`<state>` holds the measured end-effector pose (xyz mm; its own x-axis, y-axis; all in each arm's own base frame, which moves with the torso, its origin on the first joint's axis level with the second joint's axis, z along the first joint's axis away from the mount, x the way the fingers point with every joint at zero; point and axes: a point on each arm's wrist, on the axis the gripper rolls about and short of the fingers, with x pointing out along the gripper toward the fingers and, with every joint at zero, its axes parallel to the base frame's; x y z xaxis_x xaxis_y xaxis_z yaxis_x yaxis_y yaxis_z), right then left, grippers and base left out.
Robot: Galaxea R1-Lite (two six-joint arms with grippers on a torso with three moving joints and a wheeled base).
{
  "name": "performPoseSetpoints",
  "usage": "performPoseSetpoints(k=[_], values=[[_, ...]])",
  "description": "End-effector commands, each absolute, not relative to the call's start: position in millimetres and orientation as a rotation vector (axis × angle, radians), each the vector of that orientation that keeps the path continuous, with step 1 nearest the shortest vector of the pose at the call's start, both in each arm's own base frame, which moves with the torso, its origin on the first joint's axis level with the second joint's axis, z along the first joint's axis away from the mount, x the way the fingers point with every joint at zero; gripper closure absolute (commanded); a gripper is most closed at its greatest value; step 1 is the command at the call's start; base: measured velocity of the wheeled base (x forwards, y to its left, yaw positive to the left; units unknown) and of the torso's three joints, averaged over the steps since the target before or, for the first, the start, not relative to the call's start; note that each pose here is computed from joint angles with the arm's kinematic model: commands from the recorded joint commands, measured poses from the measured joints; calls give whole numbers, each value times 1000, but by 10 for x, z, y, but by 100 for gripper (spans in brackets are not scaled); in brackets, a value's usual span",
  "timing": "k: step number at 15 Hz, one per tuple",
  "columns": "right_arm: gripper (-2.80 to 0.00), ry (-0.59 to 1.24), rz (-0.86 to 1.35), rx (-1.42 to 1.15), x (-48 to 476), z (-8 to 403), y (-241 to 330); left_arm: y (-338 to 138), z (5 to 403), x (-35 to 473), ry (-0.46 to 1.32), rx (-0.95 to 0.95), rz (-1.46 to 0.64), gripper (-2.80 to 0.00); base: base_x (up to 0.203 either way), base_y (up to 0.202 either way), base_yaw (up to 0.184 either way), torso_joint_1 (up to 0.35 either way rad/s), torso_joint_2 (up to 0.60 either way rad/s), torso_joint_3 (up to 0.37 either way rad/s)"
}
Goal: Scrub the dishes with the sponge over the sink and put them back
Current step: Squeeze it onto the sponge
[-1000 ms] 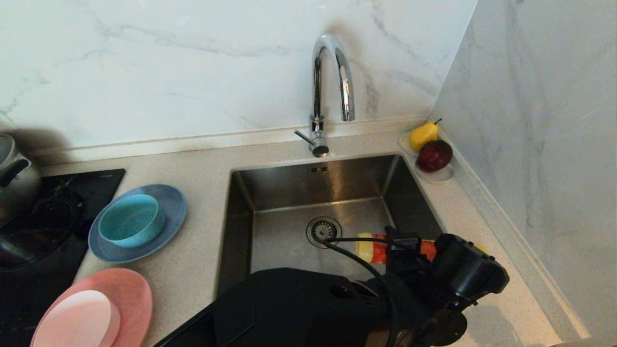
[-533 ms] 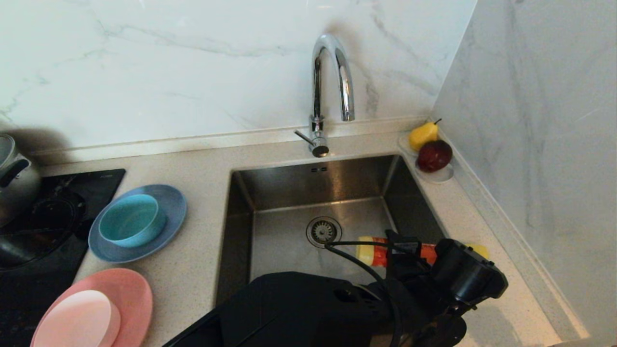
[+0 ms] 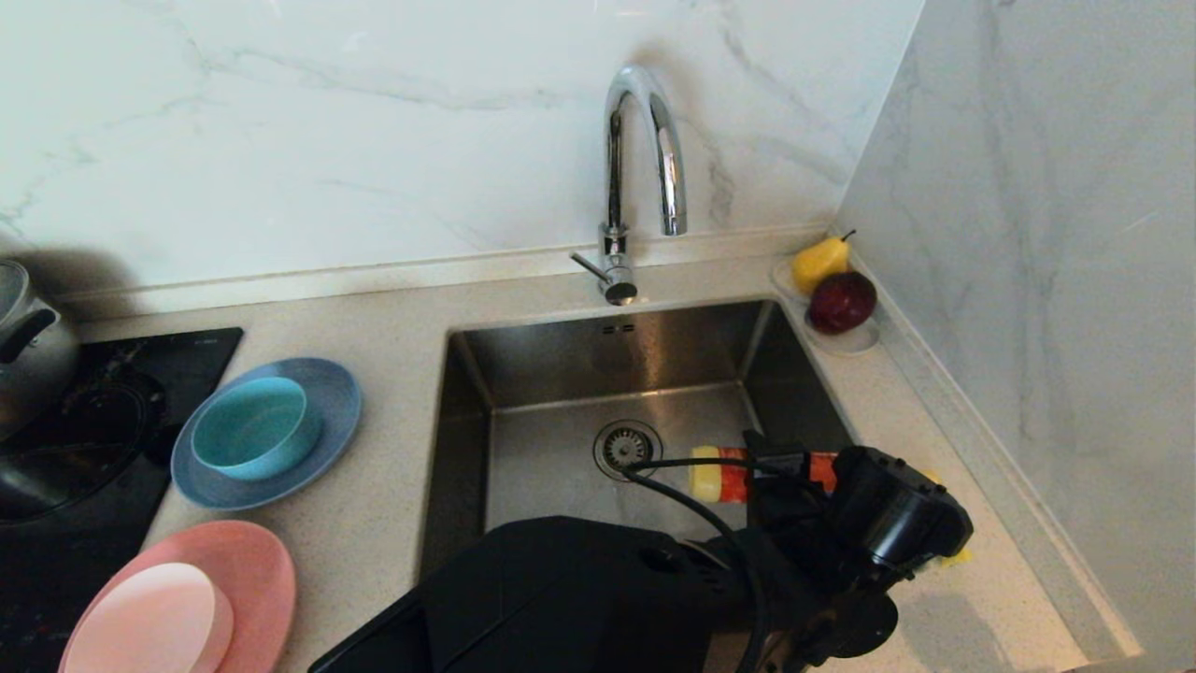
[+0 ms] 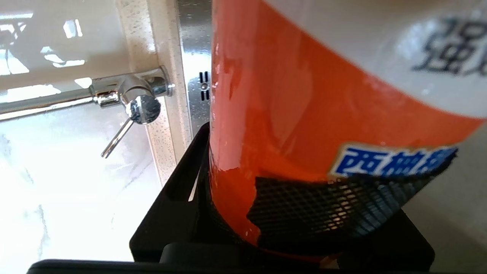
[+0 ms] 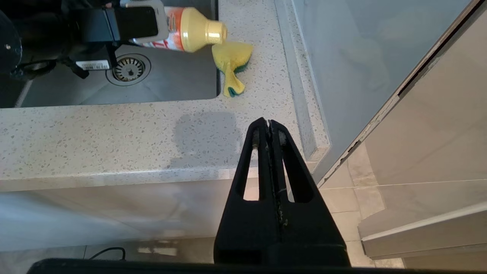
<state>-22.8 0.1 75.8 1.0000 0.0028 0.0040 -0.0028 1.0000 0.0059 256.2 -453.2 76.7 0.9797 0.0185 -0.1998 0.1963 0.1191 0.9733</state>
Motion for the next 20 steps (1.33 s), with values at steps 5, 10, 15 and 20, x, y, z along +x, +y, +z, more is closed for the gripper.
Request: performPoseSetpoints(k=[5, 10, 15, 20], values=[[0, -3, 3, 6, -228, 758, 1, -4513, 787, 2592, 181, 1451, -120, 0, 0, 0, 0, 0, 0, 0], [0, -3, 3, 6, -228, 758, 1, -4521, 726, 2596, 186, 1461, -125, 0, 0, 0, 0, 0, 0, 0], [0, -4, 3, 6, -228, 759, 1, -4531, 675, 2592, 189, 1476, -129, 0, 0, 0, 0, 0, 0, 0], [0, -3, 3, 6, -227, 759, 1, -4535, 643, 2594, 192, 1481, -131, 0, 0, 0, 0, 0, 0, 0]])
